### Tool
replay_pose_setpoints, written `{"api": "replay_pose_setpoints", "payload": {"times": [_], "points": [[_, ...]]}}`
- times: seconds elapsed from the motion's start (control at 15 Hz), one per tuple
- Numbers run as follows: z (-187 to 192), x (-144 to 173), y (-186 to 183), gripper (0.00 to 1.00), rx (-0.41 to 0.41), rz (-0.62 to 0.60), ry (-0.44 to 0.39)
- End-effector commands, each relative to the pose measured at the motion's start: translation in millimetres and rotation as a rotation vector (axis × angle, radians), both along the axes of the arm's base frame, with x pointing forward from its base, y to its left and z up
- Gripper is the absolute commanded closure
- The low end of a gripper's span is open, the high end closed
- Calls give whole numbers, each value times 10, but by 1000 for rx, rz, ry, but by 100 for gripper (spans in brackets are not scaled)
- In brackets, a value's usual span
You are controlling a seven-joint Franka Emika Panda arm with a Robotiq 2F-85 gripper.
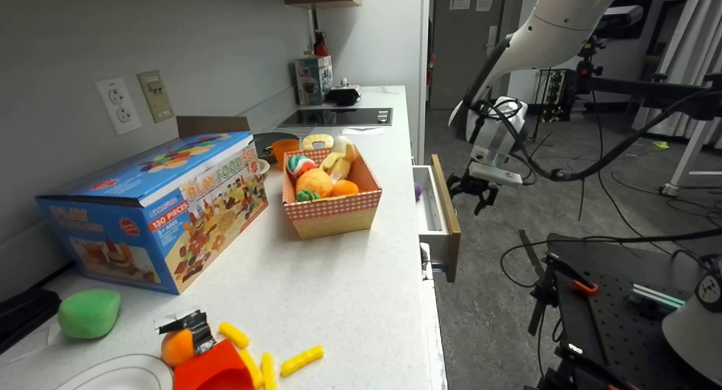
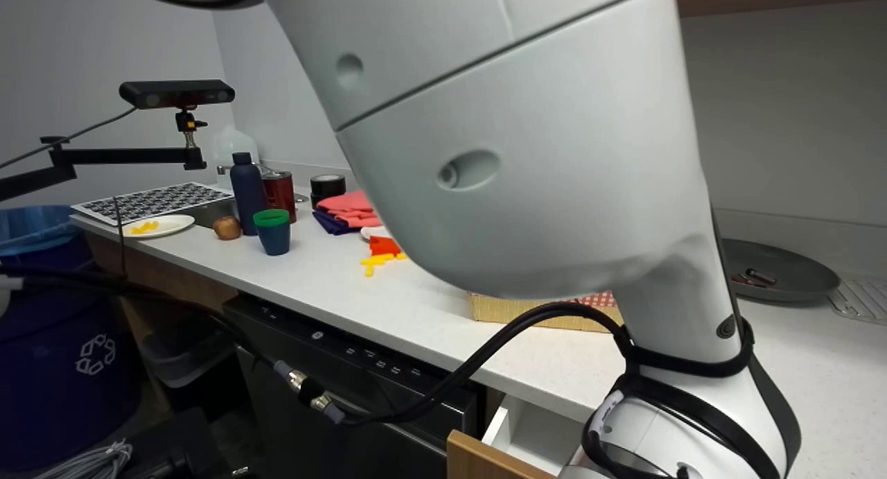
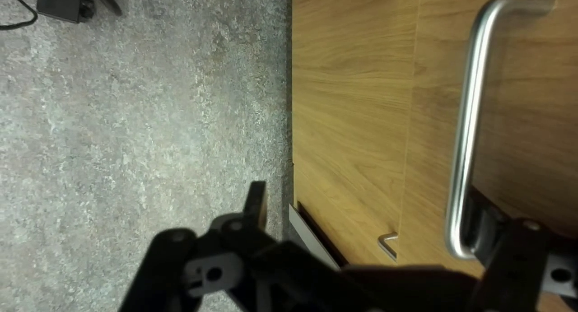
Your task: Open the drawer, then remove the purple plushie from the drawer, then close the drawer
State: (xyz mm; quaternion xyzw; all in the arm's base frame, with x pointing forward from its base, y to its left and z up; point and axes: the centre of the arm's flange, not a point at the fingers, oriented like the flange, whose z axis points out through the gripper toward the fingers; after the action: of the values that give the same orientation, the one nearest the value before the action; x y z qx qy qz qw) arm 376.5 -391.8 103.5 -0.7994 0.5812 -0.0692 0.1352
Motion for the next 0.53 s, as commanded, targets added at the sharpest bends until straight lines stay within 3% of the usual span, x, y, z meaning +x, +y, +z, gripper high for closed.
{"api": "replay_pose_setpoints", "payload": {"times": [0.0, 0.47], "points": [[-93, -259, -220, 0, -16, -29, 31], [-104, -556, -320, 0, -1, -58, 72]]}}
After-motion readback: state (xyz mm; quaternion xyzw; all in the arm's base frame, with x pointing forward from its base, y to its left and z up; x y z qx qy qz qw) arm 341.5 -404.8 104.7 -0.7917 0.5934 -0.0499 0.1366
